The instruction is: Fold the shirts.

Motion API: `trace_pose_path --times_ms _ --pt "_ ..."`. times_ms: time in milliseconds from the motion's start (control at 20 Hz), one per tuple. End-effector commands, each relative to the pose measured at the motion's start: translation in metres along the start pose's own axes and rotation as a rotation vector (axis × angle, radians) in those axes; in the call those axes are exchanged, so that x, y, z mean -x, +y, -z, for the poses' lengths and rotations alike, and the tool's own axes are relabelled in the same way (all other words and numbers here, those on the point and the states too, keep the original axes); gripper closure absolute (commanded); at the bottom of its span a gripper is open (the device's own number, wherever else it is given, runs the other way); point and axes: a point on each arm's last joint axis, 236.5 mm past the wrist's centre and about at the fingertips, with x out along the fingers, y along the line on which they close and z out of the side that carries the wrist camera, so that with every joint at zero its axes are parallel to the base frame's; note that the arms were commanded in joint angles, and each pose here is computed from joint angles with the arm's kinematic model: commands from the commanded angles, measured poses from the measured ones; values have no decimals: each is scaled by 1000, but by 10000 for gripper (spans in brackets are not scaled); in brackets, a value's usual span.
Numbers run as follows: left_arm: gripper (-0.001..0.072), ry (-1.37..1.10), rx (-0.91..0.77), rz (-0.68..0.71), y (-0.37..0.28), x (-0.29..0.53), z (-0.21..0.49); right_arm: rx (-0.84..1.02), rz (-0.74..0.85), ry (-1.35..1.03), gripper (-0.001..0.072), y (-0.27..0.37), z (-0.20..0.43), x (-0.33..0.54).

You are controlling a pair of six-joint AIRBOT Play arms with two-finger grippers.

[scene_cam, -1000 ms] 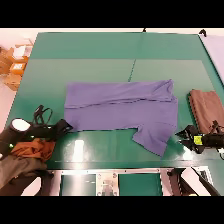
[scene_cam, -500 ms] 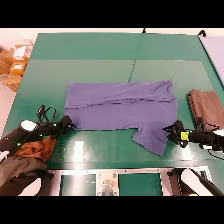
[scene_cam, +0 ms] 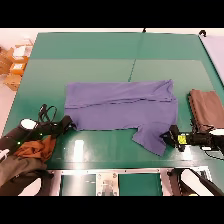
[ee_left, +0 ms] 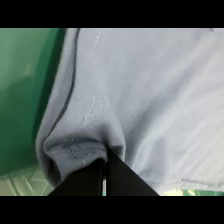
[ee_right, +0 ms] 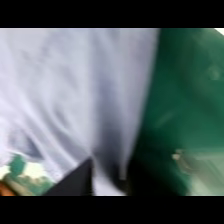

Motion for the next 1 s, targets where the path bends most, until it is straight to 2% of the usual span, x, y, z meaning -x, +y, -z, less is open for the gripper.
trace_pose_path --times_ms 0,50,200,450,550,700,950 --pt "685 39 -38 15 -9 3 6 19 -16 -1 659 9 -1 7" --pt "685 51 -72 8 -12 6 5 39 -20 -19 693 14 -7 13" --pt "686 133 -162 -107 -2 21 10 112 13 -66 693 24 -19 38" --pt "686 164 -277 -395 40 72 4 122 238 -154 694 -16 -21 71" --pt "686 181 -303 -398 34 80 4 143 205 -170 694 -4 -20 76" --pt "686 105 -342 -354 2 93 -20 210 49 -257 694 56 -37 105" --pt "686 -11 -424 -290 -56 107 -74 345 -51 -369 694 136 -76 145"
